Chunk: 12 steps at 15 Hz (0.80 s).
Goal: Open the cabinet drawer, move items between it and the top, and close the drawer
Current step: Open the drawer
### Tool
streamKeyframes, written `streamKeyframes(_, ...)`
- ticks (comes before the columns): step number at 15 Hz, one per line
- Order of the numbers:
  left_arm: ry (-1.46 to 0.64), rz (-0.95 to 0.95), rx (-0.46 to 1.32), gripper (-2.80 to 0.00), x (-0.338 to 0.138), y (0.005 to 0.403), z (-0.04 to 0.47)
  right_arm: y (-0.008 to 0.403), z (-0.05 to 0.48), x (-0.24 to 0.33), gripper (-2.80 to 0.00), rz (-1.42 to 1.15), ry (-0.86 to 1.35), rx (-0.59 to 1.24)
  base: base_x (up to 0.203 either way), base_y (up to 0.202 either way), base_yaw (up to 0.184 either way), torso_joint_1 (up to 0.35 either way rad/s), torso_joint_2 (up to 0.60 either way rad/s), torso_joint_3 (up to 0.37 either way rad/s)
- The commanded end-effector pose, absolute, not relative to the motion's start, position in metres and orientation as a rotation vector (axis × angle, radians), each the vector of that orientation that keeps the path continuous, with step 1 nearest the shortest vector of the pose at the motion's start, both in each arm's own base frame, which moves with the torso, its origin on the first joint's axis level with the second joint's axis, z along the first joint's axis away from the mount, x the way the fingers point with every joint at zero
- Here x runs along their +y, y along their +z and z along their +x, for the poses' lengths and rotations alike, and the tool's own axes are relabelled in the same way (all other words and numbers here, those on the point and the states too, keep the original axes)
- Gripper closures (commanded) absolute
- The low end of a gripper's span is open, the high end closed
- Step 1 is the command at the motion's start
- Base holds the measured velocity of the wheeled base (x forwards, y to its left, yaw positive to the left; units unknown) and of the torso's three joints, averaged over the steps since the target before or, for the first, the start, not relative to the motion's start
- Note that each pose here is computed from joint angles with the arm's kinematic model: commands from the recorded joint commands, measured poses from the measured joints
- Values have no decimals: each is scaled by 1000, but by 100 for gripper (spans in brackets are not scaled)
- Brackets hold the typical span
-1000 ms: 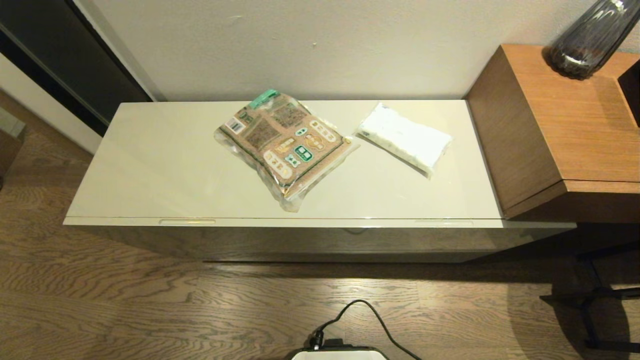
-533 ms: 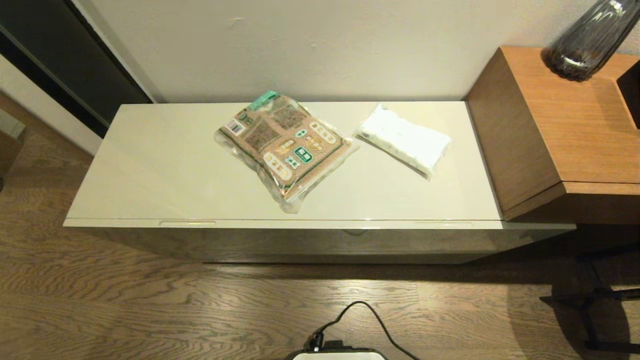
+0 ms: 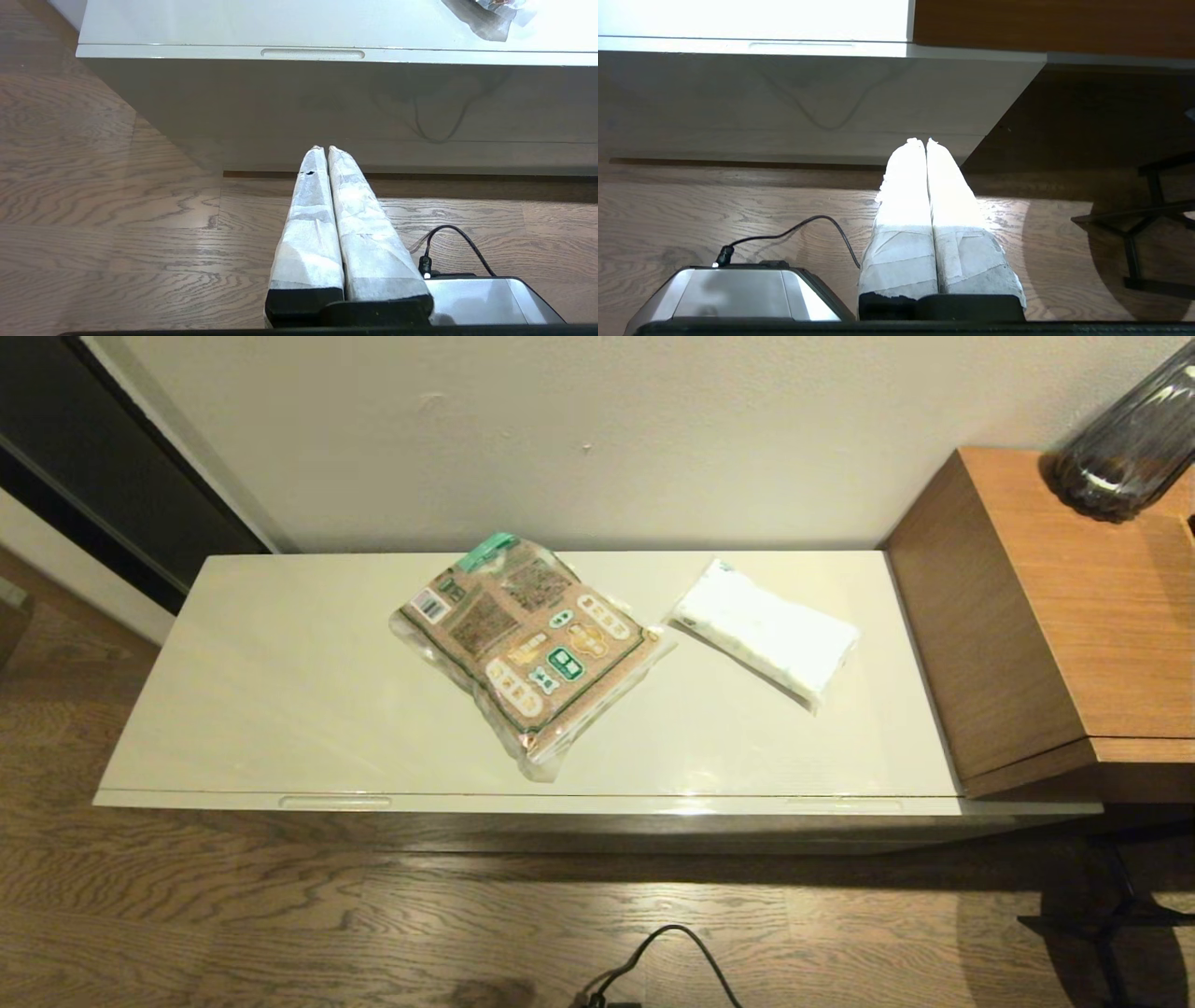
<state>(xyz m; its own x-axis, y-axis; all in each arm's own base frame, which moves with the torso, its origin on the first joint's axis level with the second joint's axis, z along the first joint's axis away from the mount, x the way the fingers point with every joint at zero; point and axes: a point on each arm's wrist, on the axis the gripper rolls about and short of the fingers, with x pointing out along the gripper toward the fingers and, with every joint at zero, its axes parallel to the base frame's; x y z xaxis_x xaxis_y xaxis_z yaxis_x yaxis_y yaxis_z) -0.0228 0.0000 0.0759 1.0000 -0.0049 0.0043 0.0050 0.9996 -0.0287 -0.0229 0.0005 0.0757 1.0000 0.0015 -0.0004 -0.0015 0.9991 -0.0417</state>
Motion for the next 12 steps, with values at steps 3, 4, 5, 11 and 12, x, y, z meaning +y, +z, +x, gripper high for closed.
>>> streamKeyframes(3,-5,-29,-3,0,0,76,-23,76,-23,0,0,-67,0,2,0,0,0,26,-4,21)
streamKeyframes(4,-5,-29,-3,0,0,76,-23,76,-23,1,0,-69,1,8,0,0,0,0,0,0)
streamKeyframes(5,-5,-29,-3,0,0,76,-23,75,-23,1,0,-69,2,19,0,0,0,0,0,0)
streamKeyframes(11,-5,-29,-3,0,0,76,-23,85,-31,1,0,-79,38,72,0,0,0,0,0,0)
streamKeyframes(12,-5,-29,-3,0,0,76,-23,85,-31,1,0,-79,39,71,0,0,0,0,0,0)
